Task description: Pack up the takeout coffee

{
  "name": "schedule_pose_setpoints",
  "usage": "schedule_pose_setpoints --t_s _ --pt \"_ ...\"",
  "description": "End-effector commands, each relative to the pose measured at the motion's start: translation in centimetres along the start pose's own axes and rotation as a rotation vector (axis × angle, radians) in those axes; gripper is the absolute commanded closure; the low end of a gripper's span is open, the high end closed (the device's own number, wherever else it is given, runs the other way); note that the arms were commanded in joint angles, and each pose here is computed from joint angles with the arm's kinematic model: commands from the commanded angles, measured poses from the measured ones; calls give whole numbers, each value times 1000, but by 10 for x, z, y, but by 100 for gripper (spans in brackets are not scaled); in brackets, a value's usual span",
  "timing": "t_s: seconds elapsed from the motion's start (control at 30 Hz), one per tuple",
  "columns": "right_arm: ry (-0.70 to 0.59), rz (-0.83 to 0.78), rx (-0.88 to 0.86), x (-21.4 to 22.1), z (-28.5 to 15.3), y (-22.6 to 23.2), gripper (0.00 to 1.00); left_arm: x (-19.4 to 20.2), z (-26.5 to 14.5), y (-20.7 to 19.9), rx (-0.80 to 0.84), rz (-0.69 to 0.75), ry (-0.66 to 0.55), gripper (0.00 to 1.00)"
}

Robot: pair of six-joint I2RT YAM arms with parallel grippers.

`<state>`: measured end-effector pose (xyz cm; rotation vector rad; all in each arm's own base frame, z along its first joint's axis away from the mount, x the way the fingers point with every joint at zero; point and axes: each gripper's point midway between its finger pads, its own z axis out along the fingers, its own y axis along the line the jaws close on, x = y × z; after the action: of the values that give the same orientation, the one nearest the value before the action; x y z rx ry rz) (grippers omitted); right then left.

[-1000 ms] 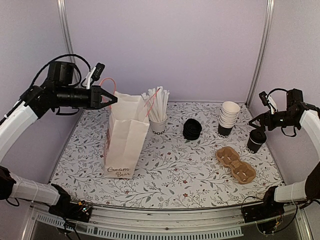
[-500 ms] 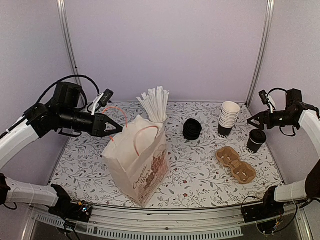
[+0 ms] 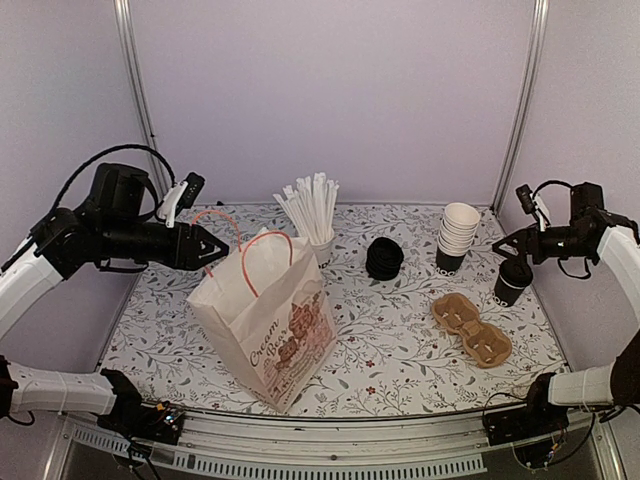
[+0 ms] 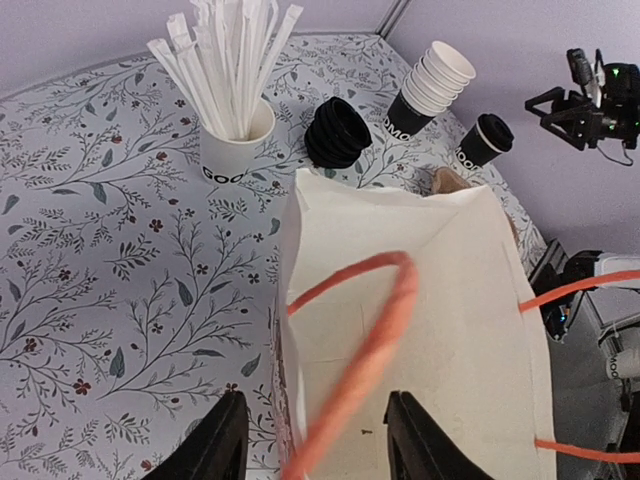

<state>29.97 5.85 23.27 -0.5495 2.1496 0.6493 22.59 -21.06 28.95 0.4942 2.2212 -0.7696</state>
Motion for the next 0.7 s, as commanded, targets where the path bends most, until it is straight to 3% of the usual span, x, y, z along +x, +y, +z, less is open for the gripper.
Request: schedule_pose_setpoints --t_s 0.0,0.17,0.33,0.37,0.4,0.67 --pt "41 -83 -67 12 -2 23 23 -3 -6 -2 7 -22 -21 50" --pt "182 -269 -92 43 -4 41 23 -1 -9 -6 38 -42 -56 50" --pt "441 -415 -103 106 14 52 24 8 -7 1 10 -71 -49 47" --pt "478 -431 -87 116 18 50 24 10 -6 3 1 -77 -49 30" --pt "505 -437 -75 123 22 49 24 11 -6 6 -13 -82 -50 4" --pt "674 -292 45 158 56 14 30 17 -1 24 -101 -118 -63 0"
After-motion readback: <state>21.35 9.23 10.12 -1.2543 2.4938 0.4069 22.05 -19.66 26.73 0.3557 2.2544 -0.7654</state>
